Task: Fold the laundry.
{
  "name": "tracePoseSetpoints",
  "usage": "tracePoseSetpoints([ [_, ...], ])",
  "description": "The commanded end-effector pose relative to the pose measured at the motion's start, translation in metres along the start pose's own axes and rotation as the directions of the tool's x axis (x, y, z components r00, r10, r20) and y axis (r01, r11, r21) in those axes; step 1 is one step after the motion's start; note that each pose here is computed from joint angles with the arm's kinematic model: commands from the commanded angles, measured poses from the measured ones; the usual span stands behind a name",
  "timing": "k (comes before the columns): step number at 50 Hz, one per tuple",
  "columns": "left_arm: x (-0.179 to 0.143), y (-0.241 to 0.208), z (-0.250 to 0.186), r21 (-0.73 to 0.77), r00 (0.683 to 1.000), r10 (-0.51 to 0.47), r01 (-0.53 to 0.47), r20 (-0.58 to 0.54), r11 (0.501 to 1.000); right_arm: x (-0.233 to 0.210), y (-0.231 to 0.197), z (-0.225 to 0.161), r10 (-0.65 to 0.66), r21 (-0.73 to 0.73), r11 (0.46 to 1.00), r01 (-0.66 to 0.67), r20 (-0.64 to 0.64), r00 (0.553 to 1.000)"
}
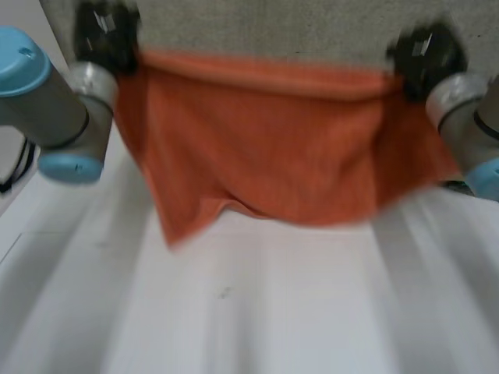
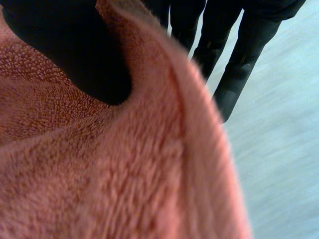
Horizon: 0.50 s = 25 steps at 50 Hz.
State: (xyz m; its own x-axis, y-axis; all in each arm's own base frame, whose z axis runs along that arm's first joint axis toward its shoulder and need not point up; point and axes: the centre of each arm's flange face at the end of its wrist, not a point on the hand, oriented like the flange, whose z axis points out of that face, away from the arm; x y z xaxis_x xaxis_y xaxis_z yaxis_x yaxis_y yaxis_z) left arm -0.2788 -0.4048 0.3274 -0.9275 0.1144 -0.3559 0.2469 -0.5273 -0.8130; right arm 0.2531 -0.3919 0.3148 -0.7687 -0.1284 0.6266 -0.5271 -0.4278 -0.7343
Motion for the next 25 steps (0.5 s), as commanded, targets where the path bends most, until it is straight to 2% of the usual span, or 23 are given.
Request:
tracePoseSetpoints([
  [1,-0.016,-0.042,0.013,0.336,0.992,-0.017,-0.025,0.122,0.941,0.033,-0.039,0.015,0.085,0.416,0.909,0.031,-0.259,0.962],
  [4,-0.011,-0.032,0.001,0.282,0.997,-0.005,-0.017,0.08,0.959,0.025,-0.036,0.014,0.077,0.407,0.913,0.018,-0.215,0.974],
  [8,0.005,-0.004,-0.02,0.147,1.0,0.005,-0.006,0.01,0.989,0.001,-0.013,0.011,0.067,0.305,0.952,-0.037,-0.09,0.994],
  [15,0.028,0.045,-0.068,-0.088,0.995,-0.005,-0.004,-0.099,0.996,-0.047,0.044,-0.003,0.109,0.041,0.993,-0.114,0.104,0.989],
  [20,0.044,0.072,-0.105,-0.233,0.984,-0.024,-0.017,-0.174,0.972,-0.089,0.092,-0.031,0.176,-0.227,0.967,-0.118,0.256,0.95],
  [25,0.056,0.082,-0.139,-0.332,0.971,-0.054,-0.027,-0.235,0.943,-0.104,0.109,-0.052,0.236,-0.372,0.923,-0.105,0.327,0.915],
])
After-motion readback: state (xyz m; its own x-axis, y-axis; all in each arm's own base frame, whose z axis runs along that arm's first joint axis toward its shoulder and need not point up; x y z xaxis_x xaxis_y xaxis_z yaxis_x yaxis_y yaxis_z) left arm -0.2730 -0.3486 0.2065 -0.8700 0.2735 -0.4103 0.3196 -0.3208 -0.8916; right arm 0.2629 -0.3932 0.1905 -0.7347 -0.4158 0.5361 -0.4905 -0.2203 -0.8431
